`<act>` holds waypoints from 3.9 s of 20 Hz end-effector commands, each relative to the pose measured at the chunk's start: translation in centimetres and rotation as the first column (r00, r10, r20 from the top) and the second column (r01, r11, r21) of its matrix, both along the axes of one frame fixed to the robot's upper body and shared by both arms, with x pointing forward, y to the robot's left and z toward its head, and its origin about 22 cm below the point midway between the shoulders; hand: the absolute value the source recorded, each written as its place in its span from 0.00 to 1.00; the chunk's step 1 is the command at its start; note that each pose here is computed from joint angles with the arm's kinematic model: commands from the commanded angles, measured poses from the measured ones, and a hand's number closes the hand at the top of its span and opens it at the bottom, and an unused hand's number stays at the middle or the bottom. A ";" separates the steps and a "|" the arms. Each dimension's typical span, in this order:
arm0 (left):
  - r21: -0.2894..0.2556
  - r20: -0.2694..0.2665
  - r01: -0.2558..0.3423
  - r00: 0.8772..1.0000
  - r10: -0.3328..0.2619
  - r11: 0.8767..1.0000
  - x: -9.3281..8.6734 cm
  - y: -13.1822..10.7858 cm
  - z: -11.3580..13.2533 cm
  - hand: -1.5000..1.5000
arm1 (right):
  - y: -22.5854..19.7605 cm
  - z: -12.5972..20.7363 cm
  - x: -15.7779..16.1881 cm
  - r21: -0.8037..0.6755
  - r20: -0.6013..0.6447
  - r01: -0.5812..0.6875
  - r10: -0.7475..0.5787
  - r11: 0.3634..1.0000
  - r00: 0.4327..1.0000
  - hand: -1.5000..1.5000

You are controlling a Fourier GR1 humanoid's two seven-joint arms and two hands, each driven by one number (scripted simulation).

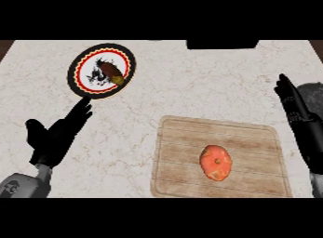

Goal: Pick the squash from the cutting board and place it in the pan

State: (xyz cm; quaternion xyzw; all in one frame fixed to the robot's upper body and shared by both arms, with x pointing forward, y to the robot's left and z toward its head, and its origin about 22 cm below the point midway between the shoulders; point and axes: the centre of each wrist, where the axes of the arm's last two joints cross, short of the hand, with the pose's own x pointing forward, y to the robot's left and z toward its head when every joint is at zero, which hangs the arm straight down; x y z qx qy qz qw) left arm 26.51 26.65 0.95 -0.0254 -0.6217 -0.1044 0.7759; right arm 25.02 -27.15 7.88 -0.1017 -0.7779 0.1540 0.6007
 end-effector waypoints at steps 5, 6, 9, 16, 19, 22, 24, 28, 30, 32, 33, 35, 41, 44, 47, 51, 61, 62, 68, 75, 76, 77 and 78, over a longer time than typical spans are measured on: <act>0.047 0.294 -0.158 0.946 0.138 0.986 3.2 0.8 4.8 0.50 | 3.5 -2.8 0.4 0.150 -0.176 -0.502 0.523 0.852 0.834 1.00; 0.033 0.339 -0.190 0.926 0.168 0.981 3.8 1.0 5.9 0.50 | 4.6 -3.1 -0.2 0.200 -0.182 -0.585 0.616 0.786 0.766 1.00; 0.008 0.272 -0.261 0.930 0.249 0.965 2.2 1.6 2.5 0.50 | -1.3 -5.9 -1.0 0.005 0.006 -0.426 0.426 0.905 0.905 0.00; 0.009 0.285 -0.255 0.928 0.242 0.967 2.1 2.4 4.8 0.50 | -9.1 -1.1 -1.8 -0.221 0.141 -0.302 0.337 0.927 0.931 0.00; 0.016 0.290 -0.267 0.923 0.251 0.963 3.1 1.2 3.3 0.50 | -10.9 4.1 -1.0 -0.335 0.050 -0.390 0.429 0.858 0.902 0.00; 0.011 0.290 -0.260 0.925 0.246 0.966 2.8 1.0 3.9 0.50 | -10.5 8.4 -0.5 -0.487 -0.030 -0.394 0.437 0.779 0.899 0.00; 0.012 0.278 -0.278 0.924 0.264 0.961 2.2 0.9 3.5 0.50 | -9.9 10.5 -1.1 -0.550 -0.101 -0.419 0.441 0.722 0.892 0.00; 0.022 0.280 -0.278 0.924 0.261 0.960 1.9 1.5 3.5 0.50 | -6.8 14.1 -1.5 -0.538 -0.115 -0.417 0.426 0.732 0.897 0.00; 0.021 0.291 -0.263 0.925 0.246 0.965 3.5 0.4 3.8 0.50 | -6.1 15.4 0.0 -0.566 -0.081 -0.390 0.422 0.726 0.903 0.00; -0.010 0.286 -0.258 0.925 0.250 0.966 2.8 0.3 4.1 0.50 | -4.5 14.7 -0.4 -0.603 -0.072 -0.369 0.413 0.707 0.908 0.00; 0.004 0.283 -0.255 0.928 0.244 0.967 4.4 0.8 4.3 0.50 | -3.2 16.0 -0.8 -0.615 -0.056 -0.363 0.420 0.700 0.906 0.00; 0.001 0.289 -0.252 0.926 0.241 0.968 2.2 0.0 2.2 0.50 | -0.8 15.2 -0.4 -0.596 -0.063 -0.366 0.412 0.715 0.909 0.00; 0.018 0.292 -0.257 0.926 0.241 0.966 3.7 0.0 3.9 0.50 | 1.9 14.3 -0.3 -0.537 -0.176 -0.516 0.510 0.667 0.842 0.00; 0.033 0.286 -0.253 0.929 0.234 0.967 3.2 -0.1 2.7 0.50 | 3.9 14.9 -2.1 -0.526 -0.163 -0.542 0.548 0.655 0.821 0.00; -0.002 0.282 -0.264 0.925 0.253 0.965 2.1 0.4 3.5 0.50 | 3.5 13.1 -3.5 -0.569 -0.206 -0.525 0.509 0.632 0.836 0.00; 0.016 0.302 -0.261 0.921 0.244 0.965 3.4 -0.6 2.7 0.50 | 3.0 12.8 -2.0 -0.568 -0.270 -0.512 0.442 0.644 0.855 0.00; 0.006 0.282 -0.262 0.926 0.250 0.965 3.0 0.3 4.7 0.50 | 5.0 9.2 -1.4 -0.609 -0.334 -0.477 0.341 0.634 0.879 0.00; 0.034 0.296 -0.255 0.926 0.234 0.966 2.2 0.9 3.3 0.50 | 4.7 9.2 -1.2 -0.629 -0.350 -0.488 0.340 0.605 0.873 0.00; 0.020 0.300 -0.261 0.923 0.243 0.965 3.4 -0.2 4.3 0.50 | 6.2 5.7 0.6 -0.599 -0.406 -0.570 0.400 0.562 0.821 0.00; 0.015 0.302 -0.255 0.923 0.238 0.967 3.4 -0.3 4.2 0.50 | 7.1 4.4 -1.0 -0.633 -0.429 -0.585 0.400 0.507 0.810 0.00; 0.013 0.293 -0.255 0.925 0.240 0.967 4.4 -0.4 4.1 0.50 | 8.2 4.9 0.4 -0.640 -0.423 -0.578 0.395 0.507 0.815 0.00; 0.016 0.295 -0.245 0.927 0.229 0.969 2.8 1.2 5.0 0.50 | 7.7 5.5 -0.6 -0.641 -0.433 -0.581 0.389 0.501 0.813 0.00; 0.022 0.286 -0.270 0.924 0.253 0.963 2.7 1.3 2.9 0.50 | 6.3 5.7 0.4 -0.651 -0.443 -0.583 0.379 0.487 0.812 0.00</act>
